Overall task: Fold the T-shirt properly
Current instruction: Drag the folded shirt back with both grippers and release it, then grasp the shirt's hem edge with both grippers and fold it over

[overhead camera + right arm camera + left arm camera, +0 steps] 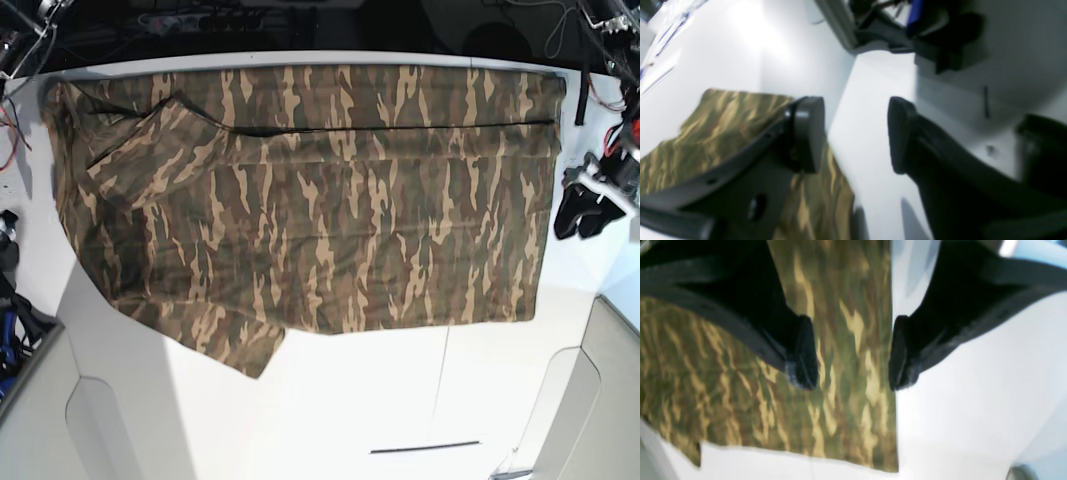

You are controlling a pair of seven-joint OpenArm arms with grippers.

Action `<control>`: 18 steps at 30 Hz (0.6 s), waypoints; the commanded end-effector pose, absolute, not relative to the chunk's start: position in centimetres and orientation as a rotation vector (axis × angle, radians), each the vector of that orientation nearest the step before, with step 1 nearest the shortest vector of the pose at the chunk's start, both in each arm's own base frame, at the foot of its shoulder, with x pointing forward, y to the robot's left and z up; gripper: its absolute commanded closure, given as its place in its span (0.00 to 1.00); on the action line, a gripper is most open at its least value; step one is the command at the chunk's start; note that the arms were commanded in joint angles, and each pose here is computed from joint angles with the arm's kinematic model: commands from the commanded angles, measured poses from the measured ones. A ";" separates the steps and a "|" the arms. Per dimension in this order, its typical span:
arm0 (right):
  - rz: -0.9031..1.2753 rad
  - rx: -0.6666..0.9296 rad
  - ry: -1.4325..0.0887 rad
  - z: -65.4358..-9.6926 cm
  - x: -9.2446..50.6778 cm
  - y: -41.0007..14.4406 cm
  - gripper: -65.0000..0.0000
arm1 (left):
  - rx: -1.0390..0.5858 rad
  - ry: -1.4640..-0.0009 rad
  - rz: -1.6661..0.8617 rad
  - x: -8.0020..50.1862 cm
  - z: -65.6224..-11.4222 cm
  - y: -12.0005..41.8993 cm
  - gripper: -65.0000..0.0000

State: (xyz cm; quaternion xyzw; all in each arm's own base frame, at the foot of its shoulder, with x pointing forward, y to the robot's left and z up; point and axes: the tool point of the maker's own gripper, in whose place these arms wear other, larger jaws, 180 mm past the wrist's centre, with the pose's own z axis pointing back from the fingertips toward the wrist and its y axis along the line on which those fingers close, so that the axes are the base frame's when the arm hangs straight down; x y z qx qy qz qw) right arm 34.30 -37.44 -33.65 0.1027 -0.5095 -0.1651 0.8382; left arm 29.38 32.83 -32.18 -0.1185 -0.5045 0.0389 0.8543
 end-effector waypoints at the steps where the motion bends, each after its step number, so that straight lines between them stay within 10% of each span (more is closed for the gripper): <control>1: -0.335 0.200 -1.148 -31.4 36.0 -38.5 0.54 | -0.232 -1.112 0.064 30.9 -30.8 33.7 0.43; 18: -0.294 0.242 -1.048 -36.6 43.3 -34.7 0.54 | -0.223 -1.003 0.236 40.6 -36.4 37.0 0.43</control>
